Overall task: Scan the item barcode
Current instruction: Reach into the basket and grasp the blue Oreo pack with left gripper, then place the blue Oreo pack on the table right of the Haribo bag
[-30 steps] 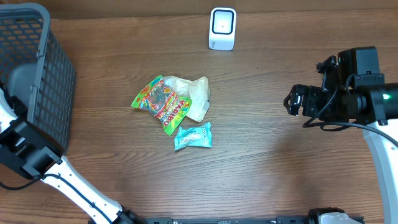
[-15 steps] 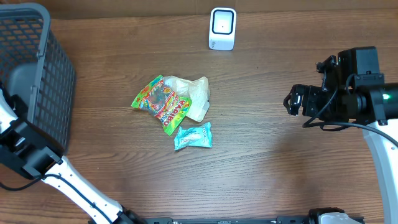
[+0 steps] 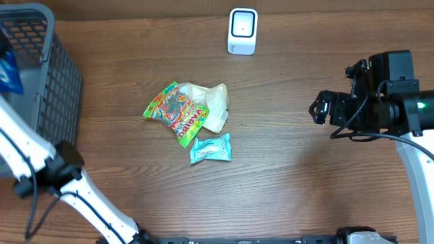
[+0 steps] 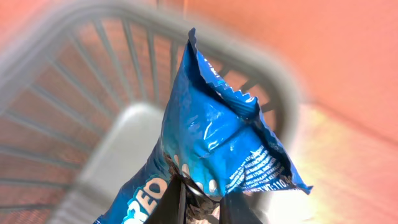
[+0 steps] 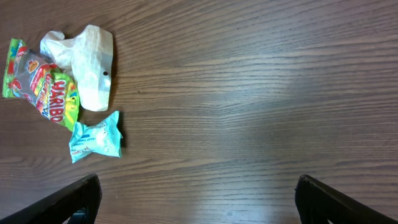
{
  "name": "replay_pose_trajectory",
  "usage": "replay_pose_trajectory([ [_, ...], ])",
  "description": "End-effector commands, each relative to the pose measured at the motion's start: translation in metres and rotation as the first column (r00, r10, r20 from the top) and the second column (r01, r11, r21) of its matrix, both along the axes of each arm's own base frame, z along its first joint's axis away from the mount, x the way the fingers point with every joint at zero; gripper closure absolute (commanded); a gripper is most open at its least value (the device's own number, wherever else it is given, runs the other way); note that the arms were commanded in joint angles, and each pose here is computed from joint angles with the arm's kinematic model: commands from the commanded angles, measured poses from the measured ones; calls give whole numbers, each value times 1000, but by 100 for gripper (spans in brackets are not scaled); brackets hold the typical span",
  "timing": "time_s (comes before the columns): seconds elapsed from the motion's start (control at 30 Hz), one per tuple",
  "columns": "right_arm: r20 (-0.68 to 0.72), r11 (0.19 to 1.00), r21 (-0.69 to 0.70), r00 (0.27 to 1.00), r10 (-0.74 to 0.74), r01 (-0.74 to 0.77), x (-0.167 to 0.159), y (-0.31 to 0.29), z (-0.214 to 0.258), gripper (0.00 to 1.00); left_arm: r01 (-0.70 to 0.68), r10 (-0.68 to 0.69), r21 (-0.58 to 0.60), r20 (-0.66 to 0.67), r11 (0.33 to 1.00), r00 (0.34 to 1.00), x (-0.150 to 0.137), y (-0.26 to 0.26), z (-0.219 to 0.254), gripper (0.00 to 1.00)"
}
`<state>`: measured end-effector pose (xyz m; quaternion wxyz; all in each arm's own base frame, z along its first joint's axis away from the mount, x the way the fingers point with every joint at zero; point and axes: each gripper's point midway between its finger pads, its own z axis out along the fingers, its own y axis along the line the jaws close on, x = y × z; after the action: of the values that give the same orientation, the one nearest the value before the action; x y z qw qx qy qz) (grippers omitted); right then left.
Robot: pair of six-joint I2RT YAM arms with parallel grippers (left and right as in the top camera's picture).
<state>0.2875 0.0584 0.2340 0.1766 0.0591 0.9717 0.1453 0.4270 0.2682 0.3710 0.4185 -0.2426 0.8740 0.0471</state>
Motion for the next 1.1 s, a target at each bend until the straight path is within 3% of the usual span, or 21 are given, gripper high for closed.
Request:
replay_pose_trajectory([
  [0.0,32,1000,5,999,8,-8,3,2,10,0,94,-108,81,195,992,975,-32,-70,94,96],
  [0.1,46,1000,6,999,7,-8,6,2,11,0,275,-275,29,193,961,942,-34,-141,98,96],
  [0.23,51,1000,10,999,8,-9,7,2,12,0,517,-505,-96,122,851,854,-17,-238,68,96],
  [0.33,53,1000,9,999,8,-9,7,2,12,0,619,-631,-156,-34,769,775,0,-312,20,96],
  [0.43,50,1000,9,999,9,-9,7,2,12,0,669,-712,-245,-224,702,665,1,-371,-45,96],
  [0.57,52,1000,9,999,9,-9,7,2,12,0,712,-790,-366,-419,598,448,-14,-444,-136,96],
  [0.77,52,1000,9,999,9,-10,7,2,12,0,680,-766,-437,-571,589,297,-33,-479,-233,96],
  [1.0,66,1000,9,998,9,-9,10,3,13,0,655,-751,-467,-614,594,243,-46,-482,-267,95],
  [1.07,76,1000,10,997,9,-10,13,3,15,0,654,-762,-479,-601,585,241,-47,-486,-266,82],
])
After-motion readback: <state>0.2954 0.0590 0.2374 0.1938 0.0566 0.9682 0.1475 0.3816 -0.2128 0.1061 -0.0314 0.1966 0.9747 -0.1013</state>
